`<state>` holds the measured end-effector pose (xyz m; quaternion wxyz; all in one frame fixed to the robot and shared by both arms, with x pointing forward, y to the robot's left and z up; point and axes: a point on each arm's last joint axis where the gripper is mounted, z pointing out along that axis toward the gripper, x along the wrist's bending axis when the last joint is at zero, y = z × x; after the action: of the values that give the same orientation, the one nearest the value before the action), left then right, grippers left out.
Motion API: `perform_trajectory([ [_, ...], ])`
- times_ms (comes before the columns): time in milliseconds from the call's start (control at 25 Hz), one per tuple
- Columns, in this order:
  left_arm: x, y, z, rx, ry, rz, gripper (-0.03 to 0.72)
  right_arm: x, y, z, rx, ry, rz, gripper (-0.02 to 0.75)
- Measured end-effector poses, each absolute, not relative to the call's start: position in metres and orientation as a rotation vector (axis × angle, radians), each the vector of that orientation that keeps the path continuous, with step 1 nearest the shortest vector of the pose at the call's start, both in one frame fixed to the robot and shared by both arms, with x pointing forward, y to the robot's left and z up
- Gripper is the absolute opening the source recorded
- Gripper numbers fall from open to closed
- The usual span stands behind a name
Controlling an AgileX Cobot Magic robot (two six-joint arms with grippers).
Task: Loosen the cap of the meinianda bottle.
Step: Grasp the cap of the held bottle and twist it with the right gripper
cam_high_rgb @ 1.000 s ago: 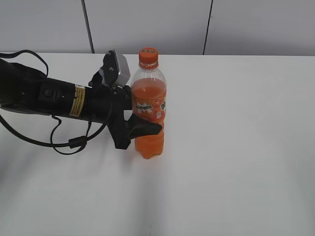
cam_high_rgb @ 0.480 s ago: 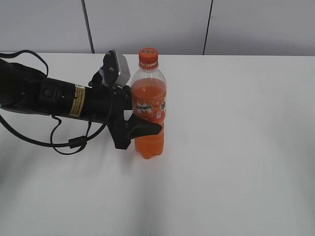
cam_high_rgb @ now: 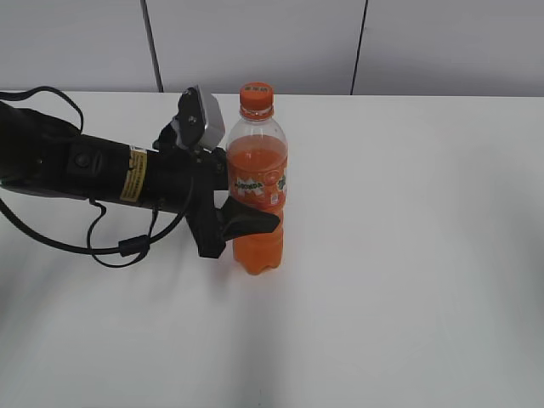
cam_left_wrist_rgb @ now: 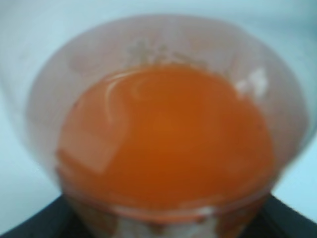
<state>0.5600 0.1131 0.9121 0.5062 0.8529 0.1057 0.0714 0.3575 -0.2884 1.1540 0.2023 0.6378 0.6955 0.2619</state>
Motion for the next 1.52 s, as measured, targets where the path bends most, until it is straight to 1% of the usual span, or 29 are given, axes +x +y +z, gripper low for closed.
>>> perform_trajectory([
  [120,0.56,0.113,0.912,2.057,0.255,0.172,0.433,0.379,-0.287,1.158,1.813,1.97,0.727,0.491],
  [360,0.56,0.113,0.912,2.056,0.254,0.171,0.433,0.406,-0.285,1.171,1.822,1.979,0.731,0.491],
  [640,0.56,0.113,0.912,2.056,0.254,0.171,0.433,0.445,-0.285,1.177,1.842,2.0,0.707,0.49],
  [960,0.56,0.113,0.912,2.055,0.254,0.171,0.433,0.492,-0.287,1.169,1.875,2.033,0.631,0.491],
  [1520,0.56,0.113,0.913,2.052,0.251,0.168,0.433,0.562,-0.287,1.169,1.857,2.034,0.612,0.489],
])
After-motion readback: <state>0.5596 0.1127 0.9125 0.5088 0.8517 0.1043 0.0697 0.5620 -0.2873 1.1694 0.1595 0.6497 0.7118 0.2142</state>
